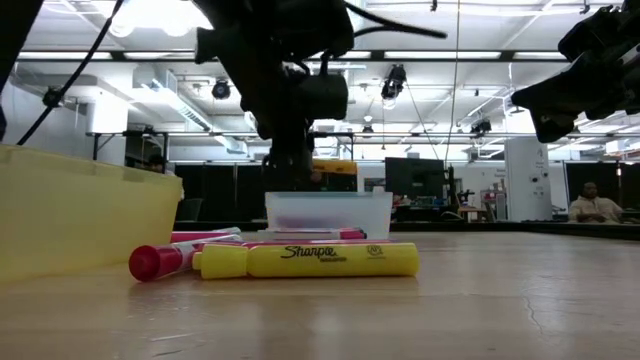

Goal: Pick & Place Markers
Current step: Put the large orange highlighter pen into the transparent bin

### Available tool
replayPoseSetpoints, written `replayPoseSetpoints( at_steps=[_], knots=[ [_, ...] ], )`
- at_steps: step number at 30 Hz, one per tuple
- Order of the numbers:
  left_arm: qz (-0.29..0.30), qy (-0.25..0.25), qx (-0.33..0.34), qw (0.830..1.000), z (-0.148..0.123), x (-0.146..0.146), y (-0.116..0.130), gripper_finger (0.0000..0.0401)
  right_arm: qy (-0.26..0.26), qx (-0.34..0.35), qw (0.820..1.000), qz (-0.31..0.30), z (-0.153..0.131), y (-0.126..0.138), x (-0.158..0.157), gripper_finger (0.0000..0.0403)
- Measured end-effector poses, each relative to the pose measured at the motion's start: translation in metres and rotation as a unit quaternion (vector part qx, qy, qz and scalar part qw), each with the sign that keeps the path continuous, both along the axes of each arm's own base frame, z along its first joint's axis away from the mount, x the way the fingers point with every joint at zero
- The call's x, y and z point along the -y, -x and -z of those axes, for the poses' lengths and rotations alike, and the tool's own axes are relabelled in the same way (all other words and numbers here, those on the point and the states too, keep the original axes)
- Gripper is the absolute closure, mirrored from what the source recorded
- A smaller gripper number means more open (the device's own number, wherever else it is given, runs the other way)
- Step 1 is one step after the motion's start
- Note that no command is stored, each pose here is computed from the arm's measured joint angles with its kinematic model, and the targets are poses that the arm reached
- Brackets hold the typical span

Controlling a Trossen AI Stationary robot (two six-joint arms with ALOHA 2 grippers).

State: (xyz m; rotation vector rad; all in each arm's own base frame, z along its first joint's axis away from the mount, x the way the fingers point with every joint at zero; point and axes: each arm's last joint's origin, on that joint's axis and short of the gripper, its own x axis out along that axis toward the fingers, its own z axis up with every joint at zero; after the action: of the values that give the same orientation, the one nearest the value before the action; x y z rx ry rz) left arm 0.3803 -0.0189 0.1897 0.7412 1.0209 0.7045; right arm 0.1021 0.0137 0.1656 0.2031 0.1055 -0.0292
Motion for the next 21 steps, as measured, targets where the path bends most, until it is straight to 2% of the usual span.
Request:
replayPoseSetpoints(
  at_steps=[8,13,21],
  knots=[
    [-0.04,0.025,0.009,0.999,0.001,-0.034,-0.001,0.0337,0.0,0.0,1.0,0.0,0.0,0.0,0.0,0.0394],
    [-0.061,0.037,0.035,0.997,0.001,-0.038,-0.001,0.0337,0.0,0.0,1.0,0.0,0.0,0.0,0.0,0.0394],
    [-0.058,0.044,0.045,0.996,0.0,-0.037,-0.003,0.0336,0.0,0.0,1.0,0.0,0.0,0.0,0.0,0.0394]
  ],
)
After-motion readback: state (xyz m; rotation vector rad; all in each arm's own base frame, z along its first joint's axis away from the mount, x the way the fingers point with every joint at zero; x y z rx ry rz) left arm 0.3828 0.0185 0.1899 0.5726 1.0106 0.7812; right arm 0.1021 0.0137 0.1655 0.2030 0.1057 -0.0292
